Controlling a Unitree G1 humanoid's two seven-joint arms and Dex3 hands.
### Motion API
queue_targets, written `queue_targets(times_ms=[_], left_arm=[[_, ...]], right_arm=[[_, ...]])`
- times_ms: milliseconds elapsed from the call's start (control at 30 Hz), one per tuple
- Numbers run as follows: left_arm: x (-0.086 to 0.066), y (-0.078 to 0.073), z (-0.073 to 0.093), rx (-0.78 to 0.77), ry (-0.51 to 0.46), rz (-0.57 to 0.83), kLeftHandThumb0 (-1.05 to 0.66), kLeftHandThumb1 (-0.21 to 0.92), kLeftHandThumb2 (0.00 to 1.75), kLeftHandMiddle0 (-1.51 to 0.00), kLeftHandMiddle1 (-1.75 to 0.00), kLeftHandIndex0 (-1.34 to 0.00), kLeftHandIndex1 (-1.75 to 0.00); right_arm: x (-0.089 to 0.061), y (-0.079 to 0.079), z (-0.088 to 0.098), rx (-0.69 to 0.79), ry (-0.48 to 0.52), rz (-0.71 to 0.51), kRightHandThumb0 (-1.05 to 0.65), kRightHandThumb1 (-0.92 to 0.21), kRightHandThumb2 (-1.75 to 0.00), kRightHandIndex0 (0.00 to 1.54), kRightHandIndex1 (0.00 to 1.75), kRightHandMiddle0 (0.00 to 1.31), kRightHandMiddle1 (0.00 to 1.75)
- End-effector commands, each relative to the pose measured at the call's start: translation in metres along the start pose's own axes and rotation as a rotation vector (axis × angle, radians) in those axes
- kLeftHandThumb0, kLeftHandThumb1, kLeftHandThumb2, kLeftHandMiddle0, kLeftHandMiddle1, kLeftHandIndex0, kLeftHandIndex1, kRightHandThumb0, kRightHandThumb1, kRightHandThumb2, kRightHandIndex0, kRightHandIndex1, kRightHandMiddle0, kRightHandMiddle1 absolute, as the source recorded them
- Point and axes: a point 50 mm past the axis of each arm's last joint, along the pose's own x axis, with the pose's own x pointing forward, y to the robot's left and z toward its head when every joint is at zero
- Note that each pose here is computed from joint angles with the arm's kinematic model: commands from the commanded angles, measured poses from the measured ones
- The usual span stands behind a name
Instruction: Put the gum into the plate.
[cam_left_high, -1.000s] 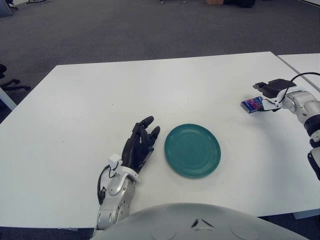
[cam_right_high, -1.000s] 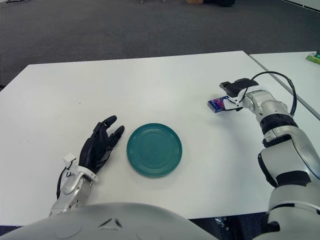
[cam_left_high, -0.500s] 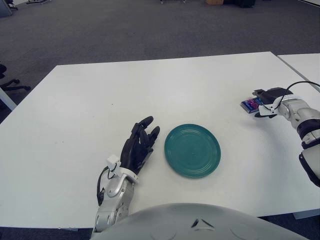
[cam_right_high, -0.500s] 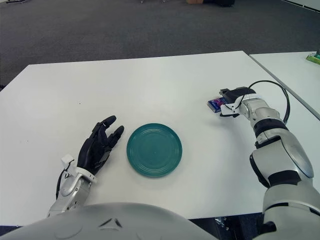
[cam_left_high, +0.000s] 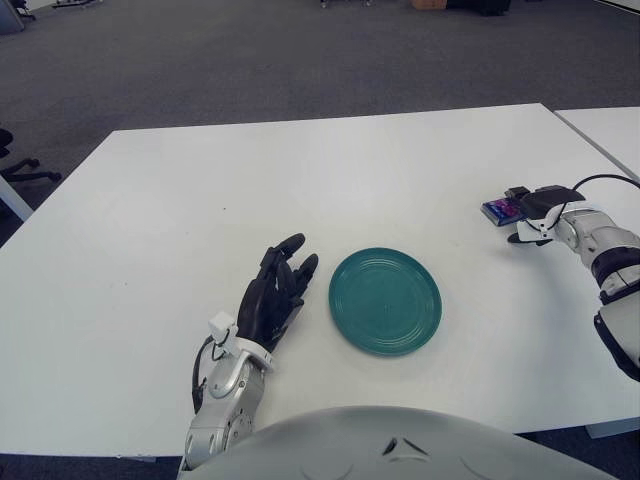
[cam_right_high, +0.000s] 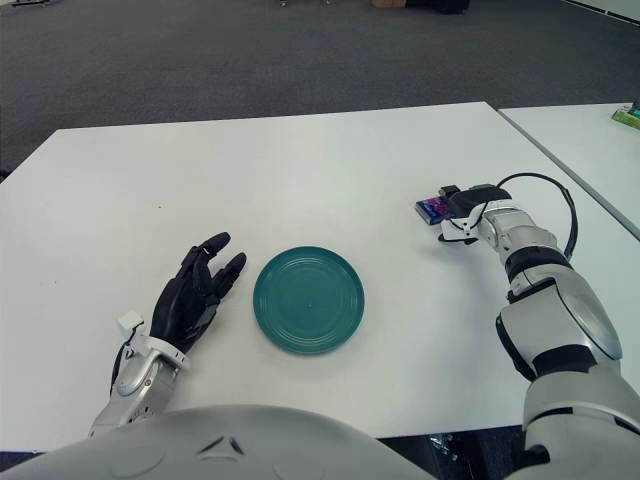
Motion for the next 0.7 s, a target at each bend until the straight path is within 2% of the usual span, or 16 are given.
queue_targets(times_ms=[0,467,667], left_arm=[[0.0,0.001,0.004,0.005,-0.01,-0.01,-0.86,0.92,0.9,-0.48,-0.09,0.0,-0.78],[0.0,0.001,0.005,0.004,-0.009,-0.01,-0.86,0.92,0.9,-0.48,-0.09,0.0,-0.78],[0.0,0.001,0.005,0.004,-0.01,-0.011,-0.86,0.92,0.9,-0.48,-0.09,0.0,-0.78]], right_arm=[[-0.001,0.01,0.002,0.005,-0.014,0.029,-1.05,-0.92,-0.41,0.19,0.03,0.0,0.43],[-0.004,0.016,0.003,-0.009,-0.034,0.019,-1.05,-0.92,-0.34,0.22,0.02,0.0,0.61],[-0.005,0.025,0.001,-0.042,-0.026,0.022,-1.03,-0.92,-0.33,0.21,0.02,0.0,0.68]])
